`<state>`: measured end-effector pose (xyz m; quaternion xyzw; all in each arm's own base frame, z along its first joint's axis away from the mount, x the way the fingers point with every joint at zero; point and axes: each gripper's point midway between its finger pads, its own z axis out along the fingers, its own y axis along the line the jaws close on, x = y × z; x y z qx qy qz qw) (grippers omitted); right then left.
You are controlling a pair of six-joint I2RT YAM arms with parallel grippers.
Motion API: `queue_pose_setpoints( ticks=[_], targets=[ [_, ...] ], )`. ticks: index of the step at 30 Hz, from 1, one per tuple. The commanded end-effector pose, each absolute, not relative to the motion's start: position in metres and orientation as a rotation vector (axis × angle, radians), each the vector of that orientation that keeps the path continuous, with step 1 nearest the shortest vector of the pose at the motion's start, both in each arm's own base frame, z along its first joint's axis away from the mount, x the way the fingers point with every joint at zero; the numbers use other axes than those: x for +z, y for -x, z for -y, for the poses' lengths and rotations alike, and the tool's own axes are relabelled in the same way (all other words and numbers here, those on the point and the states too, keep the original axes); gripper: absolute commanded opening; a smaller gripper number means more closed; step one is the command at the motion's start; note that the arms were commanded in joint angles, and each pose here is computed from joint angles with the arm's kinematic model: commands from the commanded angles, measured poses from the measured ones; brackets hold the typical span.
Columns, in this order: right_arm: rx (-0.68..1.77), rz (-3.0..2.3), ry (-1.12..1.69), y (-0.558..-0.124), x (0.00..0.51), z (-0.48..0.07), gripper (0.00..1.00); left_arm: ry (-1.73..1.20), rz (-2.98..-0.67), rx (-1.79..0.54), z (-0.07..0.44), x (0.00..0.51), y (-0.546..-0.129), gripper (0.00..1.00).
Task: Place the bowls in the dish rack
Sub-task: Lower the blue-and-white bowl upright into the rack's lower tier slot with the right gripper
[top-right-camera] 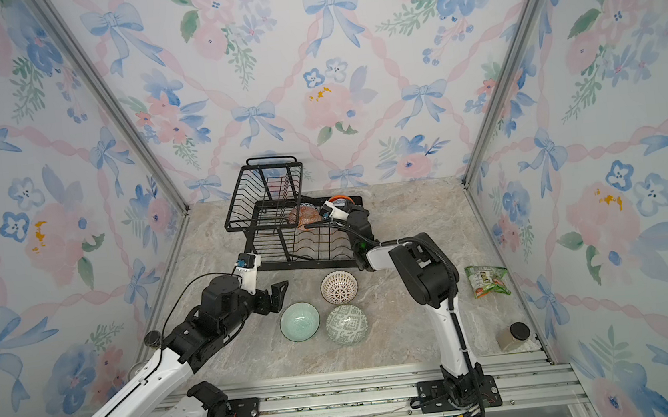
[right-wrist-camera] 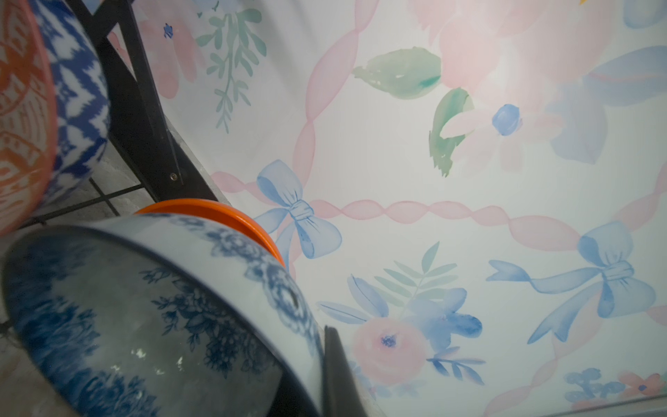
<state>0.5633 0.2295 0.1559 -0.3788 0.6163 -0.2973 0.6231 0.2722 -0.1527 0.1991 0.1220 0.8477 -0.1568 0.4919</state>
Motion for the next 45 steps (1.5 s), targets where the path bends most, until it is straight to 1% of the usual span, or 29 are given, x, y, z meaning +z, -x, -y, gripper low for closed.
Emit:
queue_pose_setpoints(
  ticks=[1, 24, 34, 36, 40, 45],
  targets=[
    [-0.684, -1.370, 0.813, -0.561, 0.166, -0.232, 0.00, -0.309, -2.045, -0.386, 0.152, 0.199, -0.271, 0.98],
    [-0.670, -1.395, 0.847, -0.546, 0.148, -0.234, 0.00, -0.303, -2.032, -0.394, 0.151, 0.203, -0.269, 0.98],
    [-0.667, -1.404, 0.849, -0.543, 0.151, -0.233, 0.00, -0.297, -2.022, -0.396, 0.150, 0.206, -0.268, 0.98],
    [-0.671, -1.402, 0.848, -0.542, 0.151, -0.232, 0.04, -0.298, -2.025, -0.396, 0.150, 0.205, -0.268, 0.98],
    [-0.668, -1.403, 0.835, -0.543, 0.155, -0.230, 0.08, -0.299, -2.025, -0.397, 0.150, 0.206, -0.268, 0.98],
    [-0.648, -1.417, 0.806, -0.546, 0.164, -0.225, 0.10, -0.305, -2.018, -0.406, 0.152, 0.210, -0.268, 0.98]
  ],
)
